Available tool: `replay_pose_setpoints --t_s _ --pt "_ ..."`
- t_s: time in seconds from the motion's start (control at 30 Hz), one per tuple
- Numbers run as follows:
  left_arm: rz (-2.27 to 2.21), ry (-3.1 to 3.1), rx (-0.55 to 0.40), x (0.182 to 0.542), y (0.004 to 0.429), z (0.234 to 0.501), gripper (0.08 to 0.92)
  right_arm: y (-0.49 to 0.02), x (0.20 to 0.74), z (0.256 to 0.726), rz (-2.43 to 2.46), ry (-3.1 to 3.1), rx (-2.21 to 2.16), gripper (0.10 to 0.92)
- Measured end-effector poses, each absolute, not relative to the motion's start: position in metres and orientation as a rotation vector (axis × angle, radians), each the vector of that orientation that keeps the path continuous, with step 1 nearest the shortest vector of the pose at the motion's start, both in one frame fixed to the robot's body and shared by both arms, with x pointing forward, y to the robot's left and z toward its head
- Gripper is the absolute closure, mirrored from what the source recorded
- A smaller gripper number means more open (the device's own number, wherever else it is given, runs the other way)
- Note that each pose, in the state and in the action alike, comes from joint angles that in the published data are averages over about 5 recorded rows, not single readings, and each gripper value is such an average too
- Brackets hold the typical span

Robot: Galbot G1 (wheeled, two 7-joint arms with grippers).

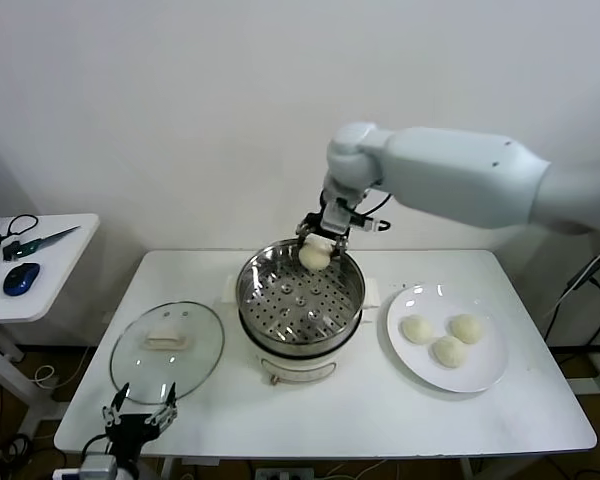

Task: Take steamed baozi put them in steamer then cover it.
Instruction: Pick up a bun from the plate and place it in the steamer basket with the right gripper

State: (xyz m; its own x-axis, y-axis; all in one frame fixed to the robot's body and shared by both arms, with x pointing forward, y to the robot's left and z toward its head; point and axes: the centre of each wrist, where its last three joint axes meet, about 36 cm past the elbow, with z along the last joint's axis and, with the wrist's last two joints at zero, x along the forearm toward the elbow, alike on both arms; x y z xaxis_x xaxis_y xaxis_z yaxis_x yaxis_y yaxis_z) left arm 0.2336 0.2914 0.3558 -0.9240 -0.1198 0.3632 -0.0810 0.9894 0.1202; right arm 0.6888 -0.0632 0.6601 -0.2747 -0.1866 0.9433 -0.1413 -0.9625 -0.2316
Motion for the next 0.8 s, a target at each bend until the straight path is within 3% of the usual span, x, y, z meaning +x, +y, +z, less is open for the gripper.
replay_pose_setpoints --t_s 0.63,0.8 --pt "-0.145 -2.753 0.150 0.233 0.292 0.353 0.177 -0.049 0.713 0.579 -2.416 0.386 -1.887 0.351" --pt "-0.145 -2.754 0.152 0.233 0.291 0.354 0.177 -0.051 0.715 0.578 -2.398 0.401 -1.888 0.264"
